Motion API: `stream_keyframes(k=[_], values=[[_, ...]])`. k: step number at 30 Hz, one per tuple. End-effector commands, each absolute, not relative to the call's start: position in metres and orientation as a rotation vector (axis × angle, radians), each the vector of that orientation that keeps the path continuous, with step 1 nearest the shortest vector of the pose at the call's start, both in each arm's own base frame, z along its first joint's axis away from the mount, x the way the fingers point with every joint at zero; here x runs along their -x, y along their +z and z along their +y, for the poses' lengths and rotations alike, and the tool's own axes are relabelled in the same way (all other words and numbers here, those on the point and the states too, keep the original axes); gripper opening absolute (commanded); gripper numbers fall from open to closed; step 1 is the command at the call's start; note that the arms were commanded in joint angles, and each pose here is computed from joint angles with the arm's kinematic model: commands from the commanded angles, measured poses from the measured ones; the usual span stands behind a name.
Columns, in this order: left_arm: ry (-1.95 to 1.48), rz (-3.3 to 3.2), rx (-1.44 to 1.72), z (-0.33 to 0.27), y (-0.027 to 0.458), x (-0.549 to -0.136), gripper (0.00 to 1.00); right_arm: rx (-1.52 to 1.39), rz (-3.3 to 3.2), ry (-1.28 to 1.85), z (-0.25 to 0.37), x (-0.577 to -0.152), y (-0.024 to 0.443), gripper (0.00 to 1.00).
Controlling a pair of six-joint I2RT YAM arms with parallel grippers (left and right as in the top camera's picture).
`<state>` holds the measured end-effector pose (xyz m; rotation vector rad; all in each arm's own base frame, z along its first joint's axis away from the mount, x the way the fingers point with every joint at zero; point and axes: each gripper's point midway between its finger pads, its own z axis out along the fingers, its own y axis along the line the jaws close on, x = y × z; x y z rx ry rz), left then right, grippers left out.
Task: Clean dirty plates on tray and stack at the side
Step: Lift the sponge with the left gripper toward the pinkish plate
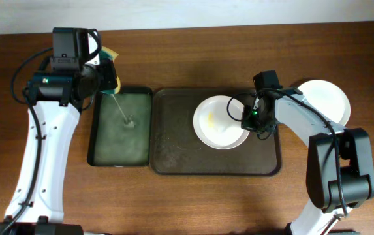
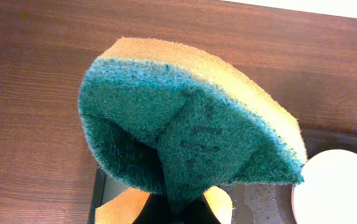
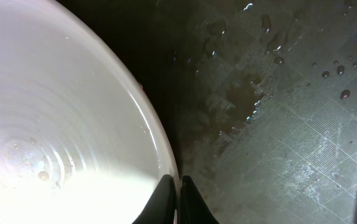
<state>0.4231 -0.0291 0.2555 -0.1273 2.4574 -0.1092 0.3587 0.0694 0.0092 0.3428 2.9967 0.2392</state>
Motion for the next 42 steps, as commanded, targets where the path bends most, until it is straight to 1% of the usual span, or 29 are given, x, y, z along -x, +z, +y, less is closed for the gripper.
stream_keyframes(k=[1,11,15,17,19,20,22,23,24,27,28,29,31,32,37,39,42], values=[[-0.104,2.466,0.127,-0.029,0.250,-0.429,0.00,-0.348,3.041,0.223,0.070,-0.351,-0.003,0.04],[-0.100,2.496,0.128,-0.029,0.244,-0.424,0.00,-0.348,3.041,0.223,0.070,-0.351,-0.003,0.05],[-0.115,2.635,0.164,-0.033,0.223,-0.397,0.00,-0.348,3.041,0.224,0.070,-0.351,-0.003,0.05],[-0.073,2.686,0.155,-0.033,0.211,-0.387,0.00,-0.348,3.041,0.224,0.070,-0.351,-0.003,0.10],[0.081,2.675,0.176,-0.017,0.205,-0.388,0.00,-0.348,3.041,0.224,0.070,-0.351,-0.003,0.11],[0.213,2.647,0.215,0.000,0.201,-0.393,0.00,-0.348,3.041,0.224,0.070,-0.351,-0.003,0.11],[0.180,2.663,0.286,-0.003,0.190,-0.394,0.00,-0.349,3.045,0.222,0.070,-0.350,-0.003,0.11],[0.059,2.706,0.273,-0.020,0.182,-0.392,0.00,-0.349,3.047,0.222,0.070,-0.350,-0.003,0.11],[0.011,2.727,0.239,-0.029,0.177,-0.393,0.00,-0.349,3.048,0.222,0.070,-0.349,-0.003,0.11],[0.209,2.688,0.280,-0.008,0.174,-0.401,0.00,-0.349,3.048,0.222,0.070,-0.349,-0.003,0.13],[0.182,2.686,0.325,-0.011,0.170,-0.404,0.00,-0.349,3.048,0.222,0.070,-0.349,-0.003,0.16],[0.067,2.722,0.305,-0.027,0.161,-0.406,0.00,-0.349,3.046,0.222,0.070,-0.350,-0.003,0.15],[0.063,2.747,0.272,-0.031,0.153,-0.406,0.00,-0.348,3.044,0.222,0.070,-0.350,-0.003,0.07],[0.072,2.757,0.245,-0.031,0.150,-0.407,0.00,-0.348,3.043,0.223,0.070,-0.350,-0.003,0.04],[0.100,2.772,0.200,-0.030,0.142,-0.410,0.00,-0.346,3.040,0.224,0.070,-0.351,-0.003,0.04],[0.117,2.759,0.158,-0.029,0.147,-0.413,0.00,-0.344,3.038,0.226,0.070,-0.352,-0.003,0.04],[0.265,2.713,0.148,-0.016,0.162,-0.418,0.00,-0.229,3.032,0.327,0.082,-0.354,0.000,0.04]])
